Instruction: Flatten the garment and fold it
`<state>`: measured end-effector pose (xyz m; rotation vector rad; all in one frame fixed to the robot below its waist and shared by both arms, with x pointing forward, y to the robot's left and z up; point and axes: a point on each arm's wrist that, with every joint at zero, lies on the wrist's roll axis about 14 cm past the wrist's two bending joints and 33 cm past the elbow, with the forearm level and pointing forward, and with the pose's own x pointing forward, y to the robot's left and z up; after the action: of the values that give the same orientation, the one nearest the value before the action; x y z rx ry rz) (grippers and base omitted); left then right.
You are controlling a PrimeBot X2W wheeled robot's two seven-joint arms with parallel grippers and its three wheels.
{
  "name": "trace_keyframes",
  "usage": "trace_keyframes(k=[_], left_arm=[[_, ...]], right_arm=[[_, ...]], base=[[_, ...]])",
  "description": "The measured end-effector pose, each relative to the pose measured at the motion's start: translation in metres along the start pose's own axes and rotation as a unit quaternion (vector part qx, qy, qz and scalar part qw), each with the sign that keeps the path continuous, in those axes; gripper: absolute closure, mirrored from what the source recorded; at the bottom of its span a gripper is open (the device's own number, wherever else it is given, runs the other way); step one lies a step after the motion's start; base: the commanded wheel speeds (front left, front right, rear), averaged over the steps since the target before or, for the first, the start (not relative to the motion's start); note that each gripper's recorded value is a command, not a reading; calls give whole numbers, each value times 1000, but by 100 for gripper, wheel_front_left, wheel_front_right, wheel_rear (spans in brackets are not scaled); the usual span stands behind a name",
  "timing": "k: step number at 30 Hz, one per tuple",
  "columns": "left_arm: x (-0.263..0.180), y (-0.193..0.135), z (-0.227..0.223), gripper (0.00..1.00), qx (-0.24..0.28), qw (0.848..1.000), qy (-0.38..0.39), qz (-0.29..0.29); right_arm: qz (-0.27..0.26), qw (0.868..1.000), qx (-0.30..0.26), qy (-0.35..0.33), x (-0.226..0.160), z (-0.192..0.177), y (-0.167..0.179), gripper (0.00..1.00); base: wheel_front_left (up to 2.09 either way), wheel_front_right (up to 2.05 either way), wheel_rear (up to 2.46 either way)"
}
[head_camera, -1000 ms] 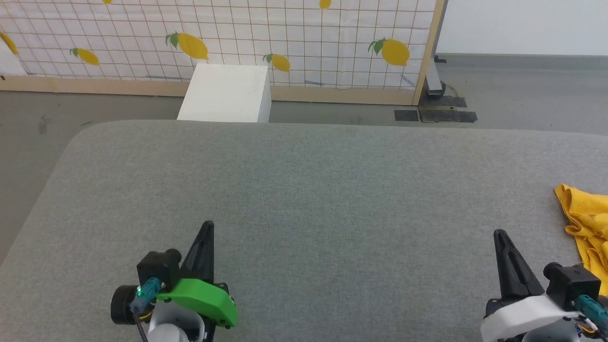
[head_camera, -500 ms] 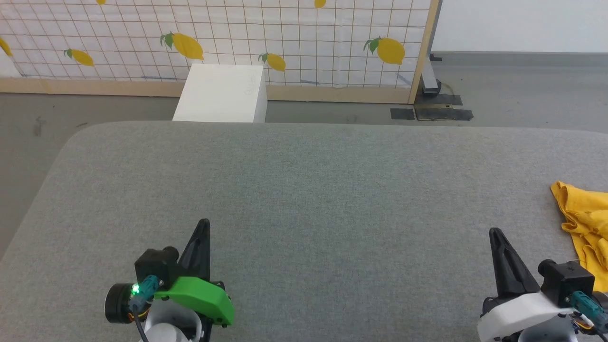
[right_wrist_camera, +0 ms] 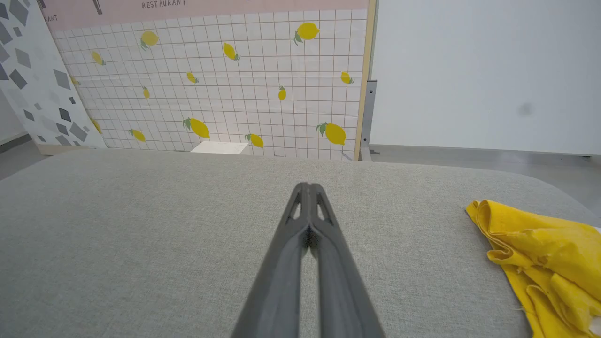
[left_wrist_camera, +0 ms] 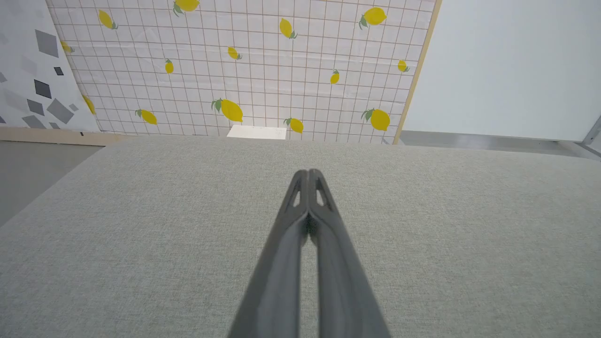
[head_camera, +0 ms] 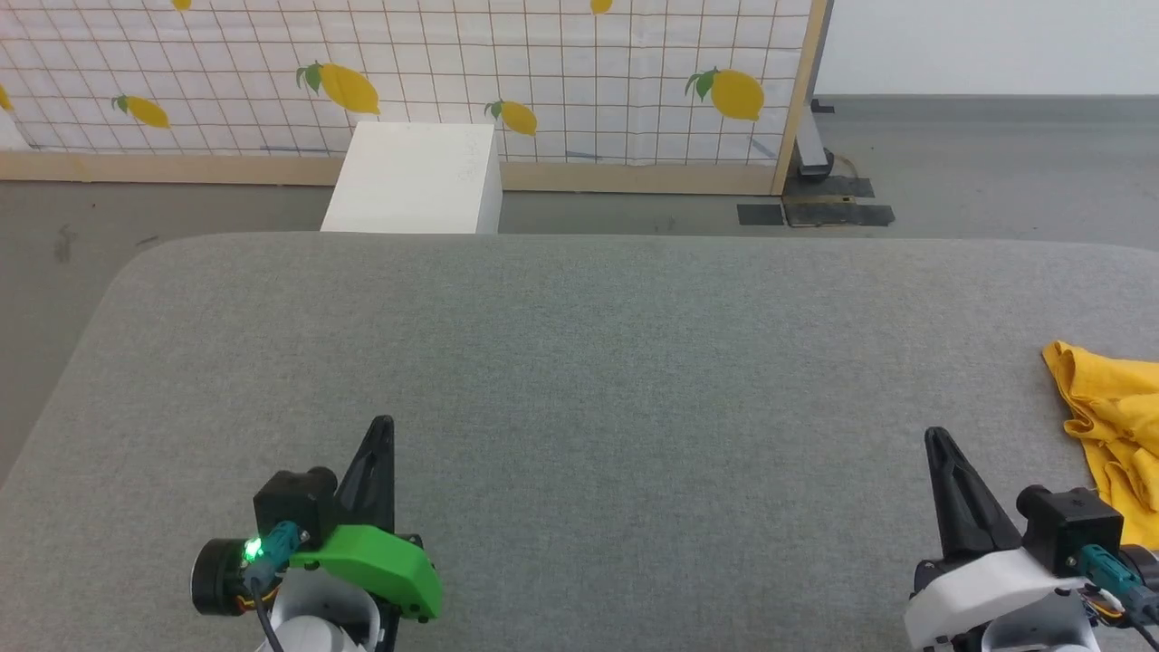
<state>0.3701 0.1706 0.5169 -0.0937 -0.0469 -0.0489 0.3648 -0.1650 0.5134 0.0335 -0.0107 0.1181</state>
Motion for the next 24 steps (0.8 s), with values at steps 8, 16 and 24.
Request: trace_keyframes(k=[8,16,24], left_arm=[[1,0,1,100,5,1000,2,0],[2,1,3,100,11,1000,3,3],[2,2,4,100,23,1000,7,5]], right_arm=[[1,1000,-4,3,0,0,0,100],[2,1000,-8,6,0,0,1,100],[3,1000,-10,8,0,1,2,100]], base=[[0,0,0],[0,0,0],[0,0,0]])
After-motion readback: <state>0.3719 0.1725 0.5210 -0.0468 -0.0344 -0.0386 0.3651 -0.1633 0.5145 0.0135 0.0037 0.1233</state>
